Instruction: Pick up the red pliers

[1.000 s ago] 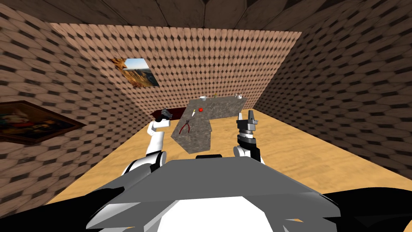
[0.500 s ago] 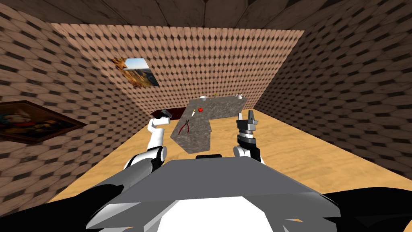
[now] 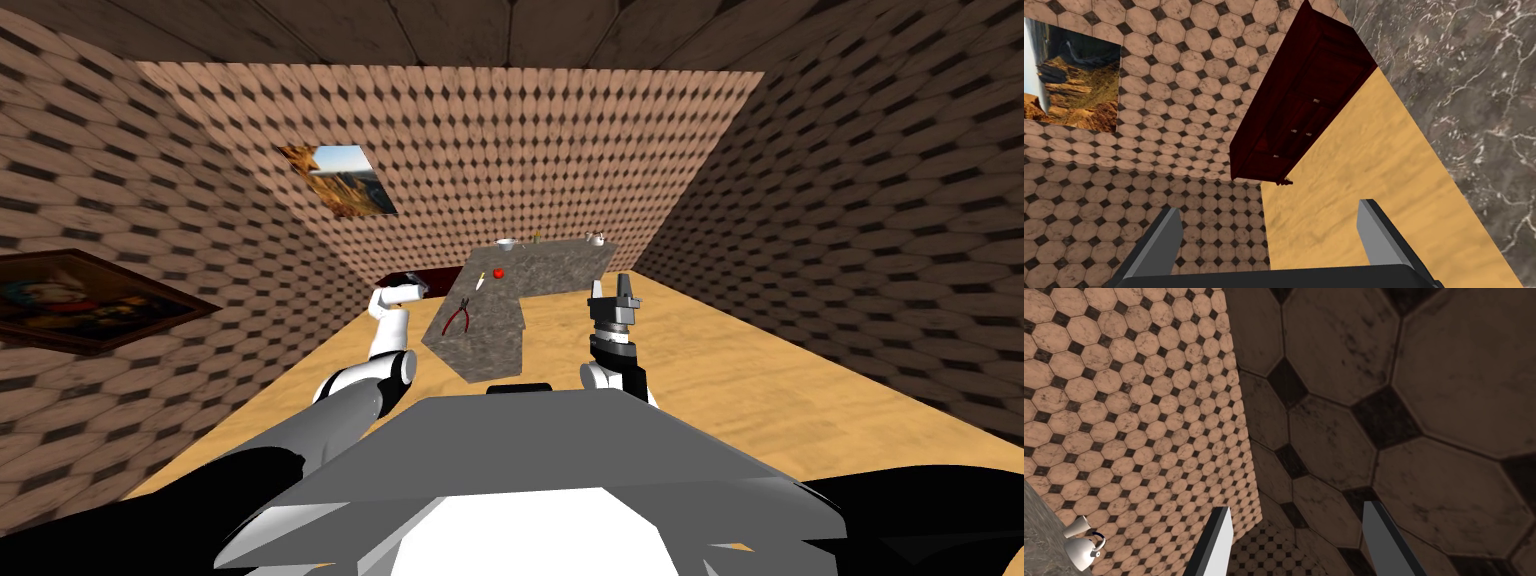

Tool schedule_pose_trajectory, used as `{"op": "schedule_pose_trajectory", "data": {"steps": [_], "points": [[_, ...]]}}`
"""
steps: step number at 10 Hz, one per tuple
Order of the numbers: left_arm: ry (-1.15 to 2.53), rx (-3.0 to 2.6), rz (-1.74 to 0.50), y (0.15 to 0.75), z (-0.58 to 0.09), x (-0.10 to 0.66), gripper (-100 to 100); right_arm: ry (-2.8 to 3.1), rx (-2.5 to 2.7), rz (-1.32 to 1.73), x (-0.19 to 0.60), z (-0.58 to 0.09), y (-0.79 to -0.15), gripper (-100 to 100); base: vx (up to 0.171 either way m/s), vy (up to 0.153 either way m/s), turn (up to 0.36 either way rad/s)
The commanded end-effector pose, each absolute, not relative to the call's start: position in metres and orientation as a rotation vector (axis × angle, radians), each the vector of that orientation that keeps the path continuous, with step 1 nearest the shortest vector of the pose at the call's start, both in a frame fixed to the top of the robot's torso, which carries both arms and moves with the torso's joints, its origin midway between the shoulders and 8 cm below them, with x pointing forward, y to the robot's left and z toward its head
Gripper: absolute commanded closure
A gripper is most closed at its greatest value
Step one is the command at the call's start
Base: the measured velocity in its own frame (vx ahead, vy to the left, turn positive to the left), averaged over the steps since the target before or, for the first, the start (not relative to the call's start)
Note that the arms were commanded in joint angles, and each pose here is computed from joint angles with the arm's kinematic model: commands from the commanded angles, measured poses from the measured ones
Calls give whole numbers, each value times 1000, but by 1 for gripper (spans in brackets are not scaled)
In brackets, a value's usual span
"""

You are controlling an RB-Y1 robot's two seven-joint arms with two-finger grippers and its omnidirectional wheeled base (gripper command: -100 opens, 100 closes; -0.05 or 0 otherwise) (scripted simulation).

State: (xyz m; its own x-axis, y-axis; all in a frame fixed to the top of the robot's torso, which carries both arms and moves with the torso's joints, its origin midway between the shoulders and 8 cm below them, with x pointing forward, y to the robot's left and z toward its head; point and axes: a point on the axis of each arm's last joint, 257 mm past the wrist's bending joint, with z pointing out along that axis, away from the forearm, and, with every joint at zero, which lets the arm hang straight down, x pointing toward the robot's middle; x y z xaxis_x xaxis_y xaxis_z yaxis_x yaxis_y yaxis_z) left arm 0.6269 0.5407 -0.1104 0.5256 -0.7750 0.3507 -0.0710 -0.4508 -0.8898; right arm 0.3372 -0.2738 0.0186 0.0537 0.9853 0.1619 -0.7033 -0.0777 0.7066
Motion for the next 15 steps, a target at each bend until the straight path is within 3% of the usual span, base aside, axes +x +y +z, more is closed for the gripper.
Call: {"op": "schedule_pose_trajectory", "data": {"steps": [1,15], "points": [[688,-1932,-962,543,-123,626,-100,482,757,1489,337,19,-274,0,25,-15,24],[602,-2499,-749,498,-195,620,-100,482,757,1490,337,19,-274,0,31,-12,29]]}}
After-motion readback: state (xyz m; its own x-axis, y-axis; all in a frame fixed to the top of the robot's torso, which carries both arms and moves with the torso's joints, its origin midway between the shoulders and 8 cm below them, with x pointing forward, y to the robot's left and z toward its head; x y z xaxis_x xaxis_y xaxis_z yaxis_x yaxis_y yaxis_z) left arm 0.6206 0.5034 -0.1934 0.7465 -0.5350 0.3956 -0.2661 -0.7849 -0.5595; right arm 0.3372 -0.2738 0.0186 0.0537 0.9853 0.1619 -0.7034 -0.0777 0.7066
